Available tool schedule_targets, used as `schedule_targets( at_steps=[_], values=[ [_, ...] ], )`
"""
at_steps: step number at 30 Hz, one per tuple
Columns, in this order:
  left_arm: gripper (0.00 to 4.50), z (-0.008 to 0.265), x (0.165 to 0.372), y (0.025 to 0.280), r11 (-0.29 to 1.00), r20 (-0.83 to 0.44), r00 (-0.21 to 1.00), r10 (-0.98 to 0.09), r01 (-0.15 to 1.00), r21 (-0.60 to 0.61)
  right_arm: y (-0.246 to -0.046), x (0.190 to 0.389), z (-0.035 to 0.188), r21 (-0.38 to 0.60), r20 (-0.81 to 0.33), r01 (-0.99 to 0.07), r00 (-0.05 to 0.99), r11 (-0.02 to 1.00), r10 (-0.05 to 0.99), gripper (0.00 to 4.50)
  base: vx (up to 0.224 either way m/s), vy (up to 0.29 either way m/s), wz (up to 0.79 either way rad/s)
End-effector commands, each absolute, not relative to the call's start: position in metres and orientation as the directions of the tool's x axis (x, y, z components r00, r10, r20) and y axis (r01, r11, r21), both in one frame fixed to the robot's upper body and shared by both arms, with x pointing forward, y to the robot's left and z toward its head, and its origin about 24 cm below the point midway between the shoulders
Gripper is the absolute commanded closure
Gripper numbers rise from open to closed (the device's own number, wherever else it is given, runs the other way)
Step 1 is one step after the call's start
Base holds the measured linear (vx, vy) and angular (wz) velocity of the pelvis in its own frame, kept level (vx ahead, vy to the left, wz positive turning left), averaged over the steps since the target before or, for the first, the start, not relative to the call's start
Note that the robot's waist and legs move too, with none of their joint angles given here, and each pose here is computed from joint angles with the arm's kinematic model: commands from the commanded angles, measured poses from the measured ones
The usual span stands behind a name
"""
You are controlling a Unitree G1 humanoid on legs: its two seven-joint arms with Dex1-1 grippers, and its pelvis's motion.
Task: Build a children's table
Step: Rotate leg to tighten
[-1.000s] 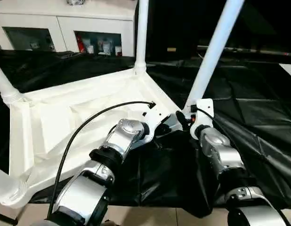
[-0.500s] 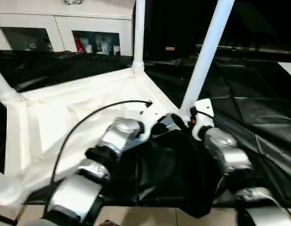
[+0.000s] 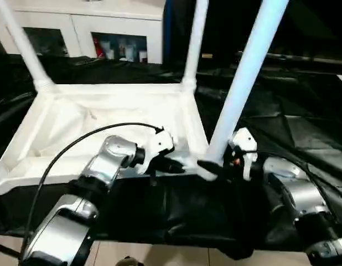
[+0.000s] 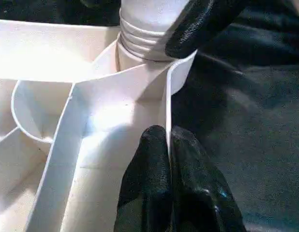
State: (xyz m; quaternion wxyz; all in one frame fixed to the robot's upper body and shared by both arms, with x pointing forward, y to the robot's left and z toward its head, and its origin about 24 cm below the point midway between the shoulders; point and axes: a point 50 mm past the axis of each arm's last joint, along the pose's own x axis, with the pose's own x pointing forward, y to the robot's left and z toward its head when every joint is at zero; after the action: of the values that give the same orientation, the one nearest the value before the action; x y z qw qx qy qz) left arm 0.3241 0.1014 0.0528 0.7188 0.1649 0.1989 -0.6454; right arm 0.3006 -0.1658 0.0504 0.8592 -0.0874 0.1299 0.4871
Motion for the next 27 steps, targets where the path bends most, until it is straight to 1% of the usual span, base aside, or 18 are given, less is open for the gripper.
schedule_targets(
  at_steps=[1,3,4,7,10,11,16,18,21,22,23,24,27],
  values=[
    [4.50,0.053,0.318,0.093,0.048,-0.448,0.017,-0.894,0.997,-0.058,-0.170,0.299,0.053,-0.033,-0.330,-0.870,0.475,0.493,0.816,0.85,0.000,0.000,0.00],
    [4.50,0.053,0.318,0.094,0.058,-0.453,0.029,-0.891,0.997,-0.050,-0.170,0.299,0.052,-0.032,-0.332,-0.869,0.475,0.493,0.815,1.03,0.000,0.000,0.00],
    [4.50,0.053,0.319,0.095,0.060,-0.452,0.031,-0.891,0.997,-0.050,-0.170,0.299,0.052,-0.032,-0.333,-0.869,0.475,0.494,0.814,1.03,0.000,0.000,0.00],
    [4.50,0.054,0.318,0.094,0.060,-0.449,0.031,-0.893,0.997,-0.051,-0.170,0.299,0.052,-0.025,-0.333,-0.869,0.473,0.494,0.816,1.39,0.000,0.000,0.00],
    [4.50,0.054,0.318,0.094,0.061,-0.448,0.032,-0.893,0.997,-0.051,-0.169,0.299,0.051,-0.020,-0.333,-0.871,0.469,0.491,0.818,1.51,0.000,0.000,0.00],
    [4.50,0.055,0.318,0.094,0.062,-0.448,0.033,-0.893,0.997,-0.050,-0.169,0.299,0.051,-0.017,-0.334,-0.872,0.466,0.490,0.819,1.65,0.000,0.000,0.00],
    [4.50,0.054,0.318,0.094,0.065,-0.451,0.035,-0.892,0.997,-0.051,-0.169,0.298,0.048,-0.004,-0.343,-0.871,0.463,0.492,0.817,1.81,0.000,0.000,0.00],
    [4.50,0.053,0.318,0.095,0.083,-0.456,0.049,-0.888,0.995,-0.054,-0.169,0.298,0.045,0.019,-0.344,-0.853,0.484,0.521,0.805,1.83,0.000,0.000,0.00],
    [4.50,0.049,0.324,0.094,0.168,-0.477,0.131,-0.869,0.985,-0.037,-0.170,0.301,0.035,0.027,-0.361,-0.795,0.558,0.606,0.747,1.84,0.000,0.000,0.00],
    [4.50,0.048,0.327,0.091,0.217,-0.472,0.183,-0.862,0.976,-0.018,-0.170,0.303,0.031,0.026,-0.372,-0.761,0.595,0.649,0.713,1.84,0.000,0.000,0.00],
    [4.50,0.048,0.334,0.087,0.296,-0.462,0.265,-0.847,0.955,0.006,-0.169,0.308,0.023,0.030,-0.393,-0.689,0.658,0.724,0.642,1.84,0.000,0.000,0.00],
    [4.50,0.048,0.338,0.084,0.349,-0.454,0.320,-0.832,0.937,0.020,-0.168,0.310,0.018,0.031,-0.410,-0.635,0.696,0.772,0.589,1.85,0.000,0.000,0.00],
    [4.50,0.046,0.346,0.073,0.478,-0.460,0.447,-0.767,0.877,0.056,-0.162,0.320,0.007,0.067,-0.432,-0.424,0.804,0.903,0.409,1.85,0.000,0.000,0.00]
  ],
)
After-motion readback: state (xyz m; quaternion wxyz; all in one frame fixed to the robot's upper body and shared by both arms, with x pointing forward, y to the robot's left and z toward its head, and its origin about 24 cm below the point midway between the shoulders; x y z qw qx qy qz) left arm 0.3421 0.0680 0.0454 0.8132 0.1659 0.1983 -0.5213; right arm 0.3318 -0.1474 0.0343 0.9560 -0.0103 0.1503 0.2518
